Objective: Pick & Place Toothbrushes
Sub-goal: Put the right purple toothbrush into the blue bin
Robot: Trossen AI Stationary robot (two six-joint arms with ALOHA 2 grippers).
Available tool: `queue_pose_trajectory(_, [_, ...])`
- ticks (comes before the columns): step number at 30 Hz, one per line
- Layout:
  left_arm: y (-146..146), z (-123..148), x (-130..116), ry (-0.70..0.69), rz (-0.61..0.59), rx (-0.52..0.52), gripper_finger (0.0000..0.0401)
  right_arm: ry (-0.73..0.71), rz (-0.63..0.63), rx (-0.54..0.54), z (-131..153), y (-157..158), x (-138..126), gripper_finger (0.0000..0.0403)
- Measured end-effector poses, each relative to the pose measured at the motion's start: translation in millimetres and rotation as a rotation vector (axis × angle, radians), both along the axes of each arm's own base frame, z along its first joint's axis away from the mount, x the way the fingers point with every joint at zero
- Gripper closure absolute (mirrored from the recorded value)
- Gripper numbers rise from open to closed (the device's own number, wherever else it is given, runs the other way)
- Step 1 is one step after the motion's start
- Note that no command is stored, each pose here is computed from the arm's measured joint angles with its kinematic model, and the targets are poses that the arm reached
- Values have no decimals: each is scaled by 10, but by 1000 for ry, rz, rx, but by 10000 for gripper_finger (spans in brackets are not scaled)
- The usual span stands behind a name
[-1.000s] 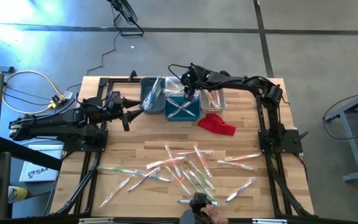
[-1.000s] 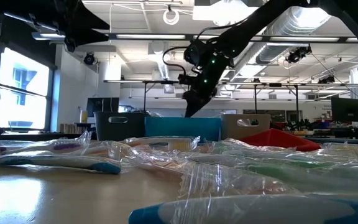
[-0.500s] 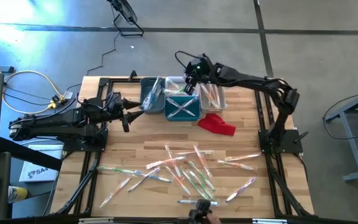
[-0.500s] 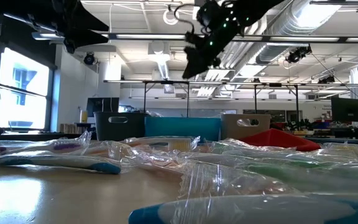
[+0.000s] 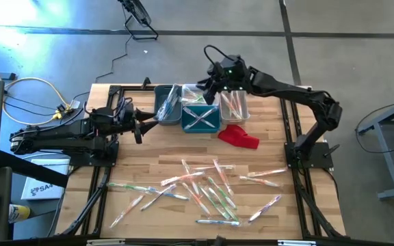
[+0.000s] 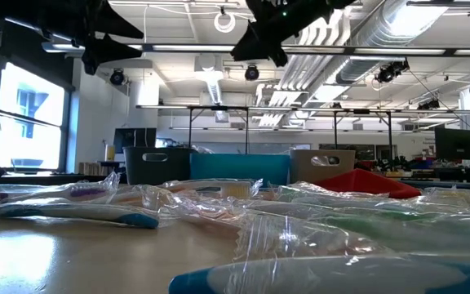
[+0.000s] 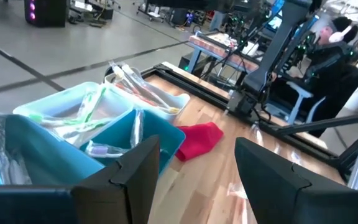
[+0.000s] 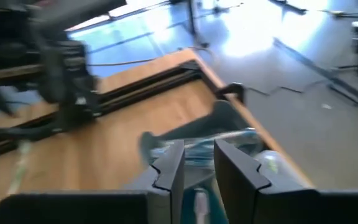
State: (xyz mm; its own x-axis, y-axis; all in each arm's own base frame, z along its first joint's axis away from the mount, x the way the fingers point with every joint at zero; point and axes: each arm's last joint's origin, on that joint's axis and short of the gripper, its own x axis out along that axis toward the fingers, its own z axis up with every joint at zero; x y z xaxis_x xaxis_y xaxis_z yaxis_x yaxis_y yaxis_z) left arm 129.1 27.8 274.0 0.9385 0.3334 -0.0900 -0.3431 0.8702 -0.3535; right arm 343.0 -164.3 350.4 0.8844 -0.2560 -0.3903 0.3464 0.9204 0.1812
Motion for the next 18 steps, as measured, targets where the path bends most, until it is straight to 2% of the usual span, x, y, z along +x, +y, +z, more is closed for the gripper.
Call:
queue_pose_trajectory(7, [0,0,0,-7,2,-20,195,-9,127,28,5,226,86,326])
queue_pose_trajectory(11, [0,0,0,-7,2,-20,195,3,187,-20,4,379,144,326])
queue_pose_trajectory(18, [0,-4,0,-3,2,-20,195,61,148,-112,67,625,119,342])
